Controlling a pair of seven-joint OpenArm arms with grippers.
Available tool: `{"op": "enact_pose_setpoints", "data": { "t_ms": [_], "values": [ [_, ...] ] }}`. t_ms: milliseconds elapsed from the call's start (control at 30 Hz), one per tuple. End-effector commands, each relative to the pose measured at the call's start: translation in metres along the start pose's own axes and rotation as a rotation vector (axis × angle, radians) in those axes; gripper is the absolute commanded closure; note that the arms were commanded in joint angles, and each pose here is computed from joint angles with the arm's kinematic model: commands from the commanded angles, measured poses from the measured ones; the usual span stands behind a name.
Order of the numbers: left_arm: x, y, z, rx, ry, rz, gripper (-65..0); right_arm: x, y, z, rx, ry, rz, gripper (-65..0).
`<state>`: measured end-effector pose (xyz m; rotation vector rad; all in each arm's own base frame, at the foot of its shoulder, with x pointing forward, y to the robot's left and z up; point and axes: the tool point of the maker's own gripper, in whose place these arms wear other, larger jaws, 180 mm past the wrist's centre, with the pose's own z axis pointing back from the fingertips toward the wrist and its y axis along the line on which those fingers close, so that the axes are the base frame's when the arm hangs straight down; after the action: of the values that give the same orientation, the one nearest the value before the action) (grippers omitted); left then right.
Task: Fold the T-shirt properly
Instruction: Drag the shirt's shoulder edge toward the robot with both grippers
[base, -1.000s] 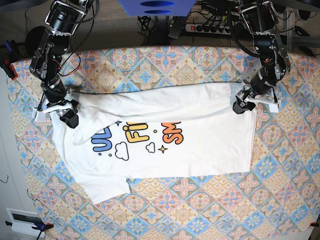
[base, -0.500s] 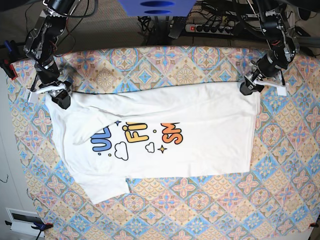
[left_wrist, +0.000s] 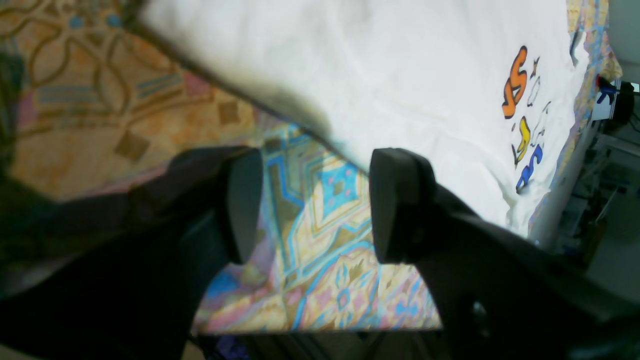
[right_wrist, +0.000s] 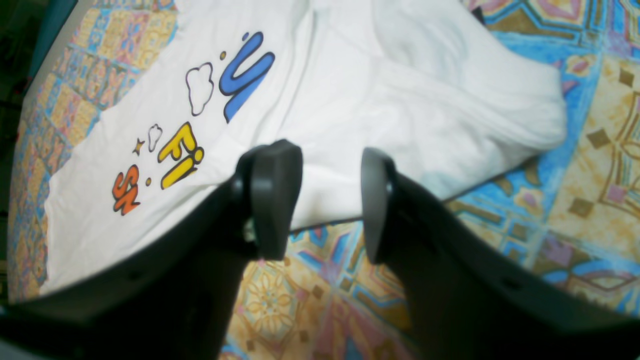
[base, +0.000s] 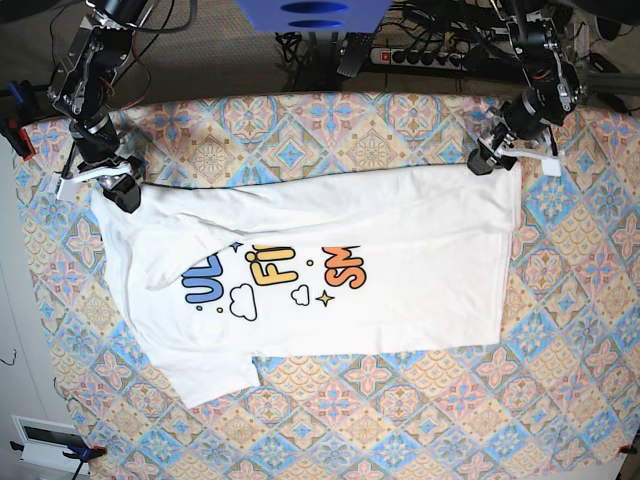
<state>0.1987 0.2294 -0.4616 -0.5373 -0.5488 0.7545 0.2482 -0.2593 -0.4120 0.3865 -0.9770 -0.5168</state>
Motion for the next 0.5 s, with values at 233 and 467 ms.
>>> {"op": "enact_pose_setpoints", "data": {
  "t_ms": [233,467],
  "values": [
    [0.026,-0.031,-0.015,-0.025,-0.054,-0.065,-32.2,0.016,0.004,0.001,0.02,-0.05,0.011,-22.8],
    [0.015,-0.029,-0.036,-0.014,-0.011,-0.026,-14.4,0.011,-0.021,0.007,-0.037,-0.049,-0.036,-22.8]
  ]
}}
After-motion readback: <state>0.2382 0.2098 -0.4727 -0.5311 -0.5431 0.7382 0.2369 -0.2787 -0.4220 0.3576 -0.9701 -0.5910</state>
